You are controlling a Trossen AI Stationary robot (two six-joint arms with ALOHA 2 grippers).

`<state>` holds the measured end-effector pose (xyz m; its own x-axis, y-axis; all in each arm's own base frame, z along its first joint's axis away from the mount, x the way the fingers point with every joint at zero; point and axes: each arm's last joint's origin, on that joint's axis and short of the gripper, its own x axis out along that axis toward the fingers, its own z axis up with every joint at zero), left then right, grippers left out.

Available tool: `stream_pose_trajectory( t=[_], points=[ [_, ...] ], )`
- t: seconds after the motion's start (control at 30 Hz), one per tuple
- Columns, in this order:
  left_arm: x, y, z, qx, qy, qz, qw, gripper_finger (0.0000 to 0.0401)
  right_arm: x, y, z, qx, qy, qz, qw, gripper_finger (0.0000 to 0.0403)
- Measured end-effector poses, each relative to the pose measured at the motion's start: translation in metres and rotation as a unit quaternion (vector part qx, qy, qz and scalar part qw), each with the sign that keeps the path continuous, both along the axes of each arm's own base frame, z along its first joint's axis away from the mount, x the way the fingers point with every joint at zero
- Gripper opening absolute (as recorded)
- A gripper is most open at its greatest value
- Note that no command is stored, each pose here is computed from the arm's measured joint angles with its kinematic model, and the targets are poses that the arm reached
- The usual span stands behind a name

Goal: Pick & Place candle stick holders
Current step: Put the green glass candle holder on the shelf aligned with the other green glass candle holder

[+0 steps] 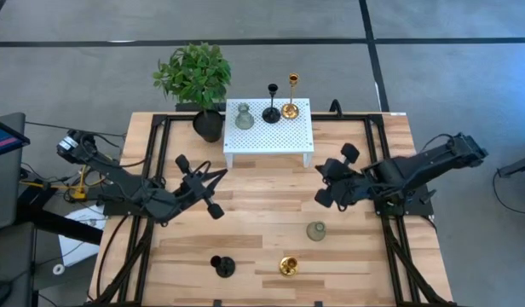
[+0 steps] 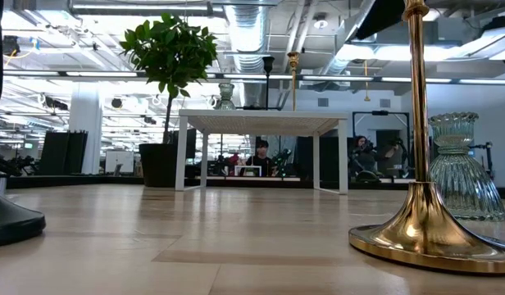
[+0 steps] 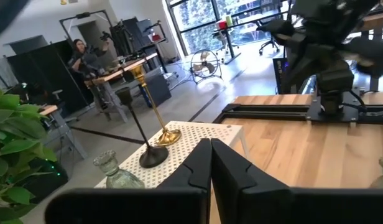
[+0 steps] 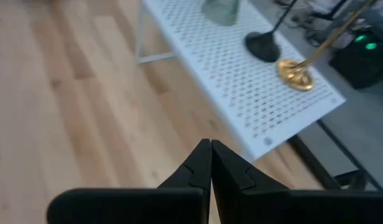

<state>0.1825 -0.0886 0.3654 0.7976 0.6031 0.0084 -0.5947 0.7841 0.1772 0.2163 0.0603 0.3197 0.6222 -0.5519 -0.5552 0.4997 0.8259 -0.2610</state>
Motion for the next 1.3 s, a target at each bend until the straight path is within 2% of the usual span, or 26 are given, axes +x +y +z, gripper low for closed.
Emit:
stream_pose_trajectory(
  t=[0.1,0.2,0.4,0.47,0.63,0.8,0.87,1.1,1.3],
  points=[
    [-0.001,-0.002,0.0,0.0,0.0,-0.004,1.0,0.0005,0.005,-0.008,0.0,-0.002,-0.009,-0.01,1.0,0.0],
    [-0.002,-0.004,0.0,0.001,0.001,-0.01,1.0,0.0006,0.011,-0.012,-0.004,0.019,-0.011,0.005,1.0,0.0],
    [-0.006,-0.011,-0.001,0.005,0.007,-0.032,0.999,0.0006,0.018,-0.001,-0.014,0.116,-0.018,0.1,0.988,0.0],
    [-0.007,-0.013,-0.002,0.006,0.009,-0.037,0.999,0.0006,0.017,0.006,-0.018,0.138,-0.016,0.114,0.984,0.0],
    [-0.009,-0.017,-0.005,0.009,0.013,-0.047,0.999,0.0007,0.006,0.025,-0.028,0.183,0.001,0.108,0.977,0.0],
    [-0.009,-0.018,-0.009,0.012,0.016,-0.048,0.999,0.0007,-0.008,0.048,-0.035,0.29,0.033,0.108,0.95,0.0],
    [-0.009,-0.018,-0.009,0.012,0.016,-0.048,0.999,0.0007,-0.013,0.056,-0.036,0.315,0.04,0.098,0.943,0.0],
    [-0.009,-0.018,-0.009,0.012,0.016,-0.048,0.999,0.0007,-0.033,0.078,-0.04,0.353,0.058,0.086,0.93,0.0],
    [-0.009,-0.018,-0.009,0.012,0.016,-0.048,0.999,0.0007,-0.05,0.09,-0.065,0.374,0.081,0.049,0.922,0.0]
  ],
)
